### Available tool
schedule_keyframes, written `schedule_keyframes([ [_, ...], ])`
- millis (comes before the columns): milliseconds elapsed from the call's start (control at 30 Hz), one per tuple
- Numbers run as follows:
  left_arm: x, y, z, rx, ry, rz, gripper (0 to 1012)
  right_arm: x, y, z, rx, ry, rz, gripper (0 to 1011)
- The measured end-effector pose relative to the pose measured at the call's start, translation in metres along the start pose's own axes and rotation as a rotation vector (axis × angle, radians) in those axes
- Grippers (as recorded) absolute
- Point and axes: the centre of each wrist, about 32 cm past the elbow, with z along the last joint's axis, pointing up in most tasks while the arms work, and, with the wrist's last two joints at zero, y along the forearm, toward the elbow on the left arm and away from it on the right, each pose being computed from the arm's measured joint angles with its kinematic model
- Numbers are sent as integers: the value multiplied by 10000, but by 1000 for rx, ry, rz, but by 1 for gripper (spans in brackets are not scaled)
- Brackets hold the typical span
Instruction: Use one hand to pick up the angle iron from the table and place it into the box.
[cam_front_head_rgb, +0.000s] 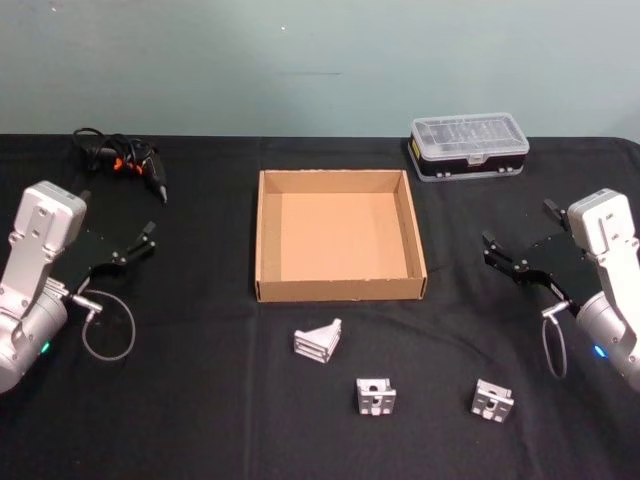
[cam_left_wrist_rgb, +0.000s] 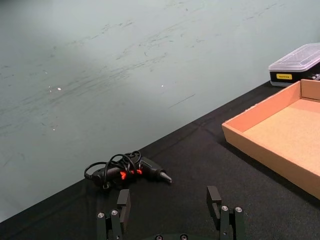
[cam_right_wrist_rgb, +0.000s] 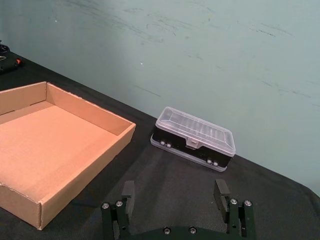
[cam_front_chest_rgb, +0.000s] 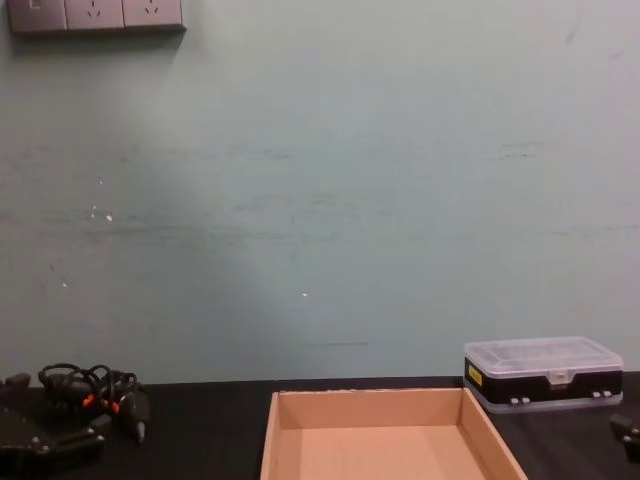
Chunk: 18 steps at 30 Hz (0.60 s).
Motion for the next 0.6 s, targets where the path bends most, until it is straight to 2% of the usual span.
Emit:
schedule_keyframes([
  [400, 0, 0, 0, 0, 0, 0, 1000, 3, -9, 2, 2, 5, -5, 1004],
  [600, 0, 0, 0, 0, 0, 0, 1000, 36, -51, 54, 20, 12, -10, 1004],
])
